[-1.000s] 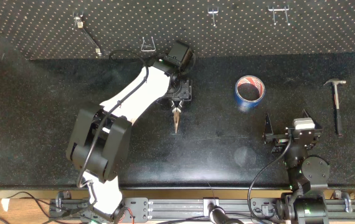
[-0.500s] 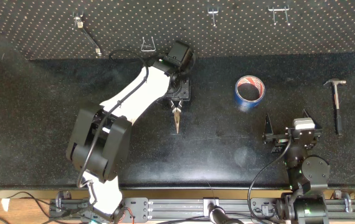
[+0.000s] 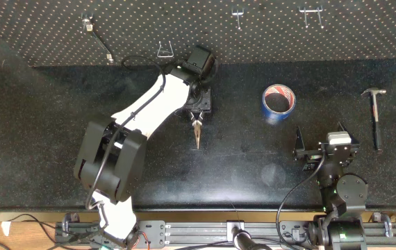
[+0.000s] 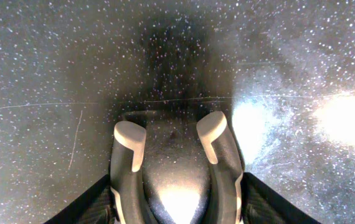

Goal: Place Tools Onto Pegboard

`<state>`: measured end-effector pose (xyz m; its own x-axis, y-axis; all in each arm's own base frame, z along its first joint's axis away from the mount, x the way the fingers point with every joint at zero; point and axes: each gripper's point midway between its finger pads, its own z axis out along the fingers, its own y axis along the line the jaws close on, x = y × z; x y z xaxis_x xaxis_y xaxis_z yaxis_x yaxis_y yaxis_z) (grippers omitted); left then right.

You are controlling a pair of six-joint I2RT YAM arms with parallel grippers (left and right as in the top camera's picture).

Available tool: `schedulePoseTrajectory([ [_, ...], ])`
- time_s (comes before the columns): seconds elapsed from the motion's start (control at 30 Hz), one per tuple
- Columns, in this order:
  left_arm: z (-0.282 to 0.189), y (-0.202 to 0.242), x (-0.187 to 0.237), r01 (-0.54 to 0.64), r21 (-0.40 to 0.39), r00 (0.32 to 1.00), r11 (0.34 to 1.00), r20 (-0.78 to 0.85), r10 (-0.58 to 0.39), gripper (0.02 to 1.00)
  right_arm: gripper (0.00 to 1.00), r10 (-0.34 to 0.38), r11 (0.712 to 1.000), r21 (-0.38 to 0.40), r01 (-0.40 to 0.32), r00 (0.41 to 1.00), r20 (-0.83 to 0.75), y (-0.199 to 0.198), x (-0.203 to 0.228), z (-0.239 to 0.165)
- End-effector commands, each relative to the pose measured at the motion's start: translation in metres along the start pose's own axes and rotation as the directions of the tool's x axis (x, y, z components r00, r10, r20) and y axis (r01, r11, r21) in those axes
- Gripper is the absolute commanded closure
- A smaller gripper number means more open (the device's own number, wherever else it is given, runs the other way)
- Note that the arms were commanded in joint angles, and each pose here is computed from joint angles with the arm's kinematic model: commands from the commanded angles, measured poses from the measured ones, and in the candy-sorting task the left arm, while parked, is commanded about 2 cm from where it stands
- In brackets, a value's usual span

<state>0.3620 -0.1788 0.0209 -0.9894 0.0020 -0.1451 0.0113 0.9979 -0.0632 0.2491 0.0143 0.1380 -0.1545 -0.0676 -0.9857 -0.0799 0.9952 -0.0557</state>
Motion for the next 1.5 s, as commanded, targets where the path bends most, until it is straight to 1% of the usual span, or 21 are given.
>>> schedulePoseTrajectory([
  [0.03,0.012,0.000,0.001,0.003,-0.016,1.000,1.000,-0.015,-0.003,0.958,0.005,-0.011,1.000,-0.001,0.011,1.000,-0.005,0.001,0.002,0.000],
  [0.07,0.012,-0.001,0.000,0.003,-0.014,1.000,1.000,-0.012,-0.003,0.993,0.005,-0.011,1.000,-0.001,0.011,1.000,-0.005,0.001,0.002,0.000],
  [0.2,0.012,0.000,0.001,0.004,-0.016,1.000,1.000,-0.014,-0.004,0.989,0.005,-0.011,1.000,-0.002,0.011,1.000,-0.004,0.001,0.002,0.000],
  [0.23,0.012,0.001,0.002,0.005,-0.018,1.000,1.000,-0.019,-0.005,0.943,0.005,-0.011,1.000,-0.001,0.011,1.000,-0.005,0.001,0.002,0.000],
  [0.27,0.012,-0.001,0.001,0.002,-0.015,1.000,1.000,-0.014,-0.003,0.993,0.005,-0.011,1.000,-0.001,0.011,1.000,-0.005,0.001,0.002,0.000],
  [0.3,0.003,-0.003,-0.004,-0.008,-0.024,1.000,1.000,0.024,0.009,0.993,0.005,-0.011,1.000,-0.001,0.011,1.000,-0.005,0.001,0.002,0.000],
  [0.4,-0.051,0.000,-0.023,-0.002,-0.036,0.984,0.999,0.176,0.009,0.993,0.005,-0.011,1.000,-0.001,0.011,1.000,-0.005,0.001,0.002,0.000],
  [0.5,-0.141,0.022,-0.033,0.042,-0.063,0.924,0.997,0.381,-0.015,0.993,0.005,-0.011,1.000,-0.002,0.011,1.000,-0.004,0.001,0.002,0.000],
  [0.57,-0.174,0.036,-0.029,0.069,-0.090,0.894,0.994,0.447,-0.022,0.991,0.005,-0.011,1.000,-0.002,0.011,1.000,-0.004,0.001,0.002,0.000],
  [0.67,-0.243,0.078,-0.029,0.197,-0.178,0.776,0.964,0.630,-0.042,0.991,0.005,-0.011,1.000,-0.002,0.011,1.000,-0.004,0.001,0.002,0.000],
  [0.73,-0.260,0.101,-0.036,0.282,-0.209,0.721,0.936,0.690,-0.063,0.991,0.005,-0.011,1.000,-0.002,0.011,1.000,-0.004,0.001,0.002,0.000],
  [0.87,-0.267,0.113,-0.078,0.368,-0.139,0.609,0.919,0.783,-0.125,0.993,0.005,-0.011,1.000,-0.002,0.011,1.000,-0.004,0.001,0.002,0.000],
  [0.9,-0.270,0.114,-0.088,0.382,-0.099,0.567,0.919,0.810,-0.148,0.991,0.005,-0.011,1.000,-0.001,0.011,1.000,-0.005,0.001,0.002,0.000],
  [0.97,-0.277,0.122,-0.078,0.368,0.002,0.509,0.930,0.836,-0.204,0.991,0.005,-0.011,1.000,-0.001,0.011,1.000,-0.005,0.001,0.002,0.000],
  [1.03,-0.279,0.126,-0.063,0.349,0.078,0.421,0.934,0.877,-0.231,0.991,0.005,-0.011,1.000,-0.002,0.011,1.000,-0.004,0.001,0.002,0.000],
  [1.07,-0.276,0.122,-0.068,0.325,0.139,0.336,0.935,0.907,-0.252,0.991,0.005,-0.011,1.000,-0.001,0.011,1.000,-0.005,0.001,0.002,0.000],
  [1.1,-0.269,0.118,-0.075,0.309,0.160,0.313,0.937,0.914,-0.259,0.991,0.005,-0.011,1.000,-0.001,0.011,1.000,-0.005,0.001,0.002,0.000],
  [1.17,-0.265,0.111,-0.098,0.277,0.132,0.272,0.952,0.939,-0.209,0.991,0.005,-0.011,1.000,-0.001,0.011,1.000,-0.005,0.001,0.002,0.000],
  [1.23,-0.261,0.104,-0.118,0.257,0.138,0.220,0.957,0.955,-0.197,0.991,0.005,-0.011,1.000,-0.001,0.011,1.000,-0.005,0.001,0.002,0.000],
  [1.47,-0.238,0.096,-0.139,0.230,0.117,0.210,0.966,0.963,-0.166,0.991,0.005,-0.011,1.000,-0.002,0.011,1.000,-0.004,0.001,0.002,0.000],
  [1.5,-0.228,0.094,-0.141,0.226,0.110,0.227,0.968,0.960,-0.162,0.991,0.005,-0.011,1.000,-0.002,0.011,1.000,-0.004,0.001,0.002,0.000],
])
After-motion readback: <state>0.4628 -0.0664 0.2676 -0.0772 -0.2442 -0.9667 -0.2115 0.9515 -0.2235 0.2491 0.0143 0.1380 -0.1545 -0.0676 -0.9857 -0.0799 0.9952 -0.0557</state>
